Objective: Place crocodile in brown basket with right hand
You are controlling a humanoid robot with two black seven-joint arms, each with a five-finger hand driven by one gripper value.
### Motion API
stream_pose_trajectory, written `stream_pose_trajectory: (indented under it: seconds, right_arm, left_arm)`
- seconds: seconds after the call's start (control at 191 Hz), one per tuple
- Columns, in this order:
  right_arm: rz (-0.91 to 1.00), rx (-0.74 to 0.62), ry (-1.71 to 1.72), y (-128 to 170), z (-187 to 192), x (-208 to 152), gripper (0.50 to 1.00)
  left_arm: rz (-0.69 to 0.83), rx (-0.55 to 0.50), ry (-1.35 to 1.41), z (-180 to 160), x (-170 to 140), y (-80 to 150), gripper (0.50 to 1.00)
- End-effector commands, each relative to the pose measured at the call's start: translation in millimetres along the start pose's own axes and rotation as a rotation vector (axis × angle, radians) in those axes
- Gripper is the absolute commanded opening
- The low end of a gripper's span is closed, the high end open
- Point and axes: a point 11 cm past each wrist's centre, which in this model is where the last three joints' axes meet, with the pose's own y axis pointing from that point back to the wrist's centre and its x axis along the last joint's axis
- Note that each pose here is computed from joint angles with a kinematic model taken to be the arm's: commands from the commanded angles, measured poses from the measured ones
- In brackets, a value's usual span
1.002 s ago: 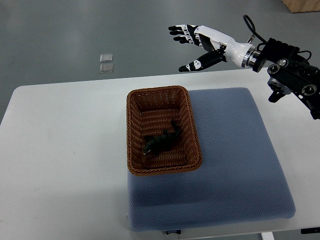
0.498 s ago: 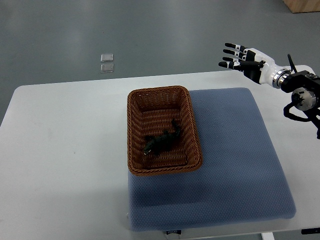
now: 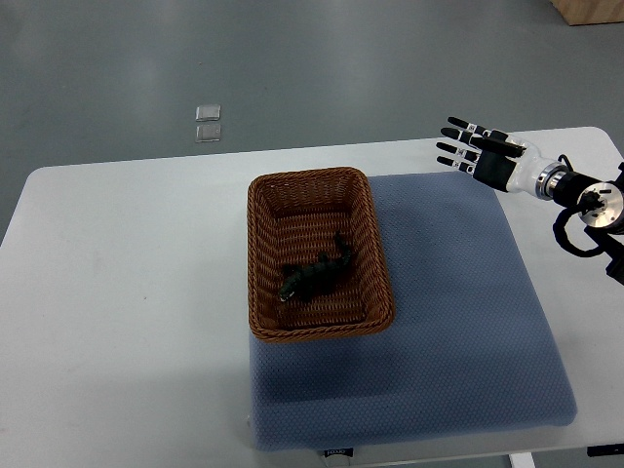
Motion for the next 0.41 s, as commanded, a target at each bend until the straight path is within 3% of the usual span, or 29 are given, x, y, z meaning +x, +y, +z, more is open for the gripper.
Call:
stream_pose_trajectory:
  seconds: [0.0,0.404]
  right_arm:
    - [-0.011,0.015,-0.018,-1,0,-3,0.934]
    - [-0.103,0.017,-0.003,0,-1,-13,0.934]
  left_arm:
    - [0.001,0.000,0.000,0,0,0,1.000]
    - [0.000,0.000,-0.001,0,0,0,1.000]
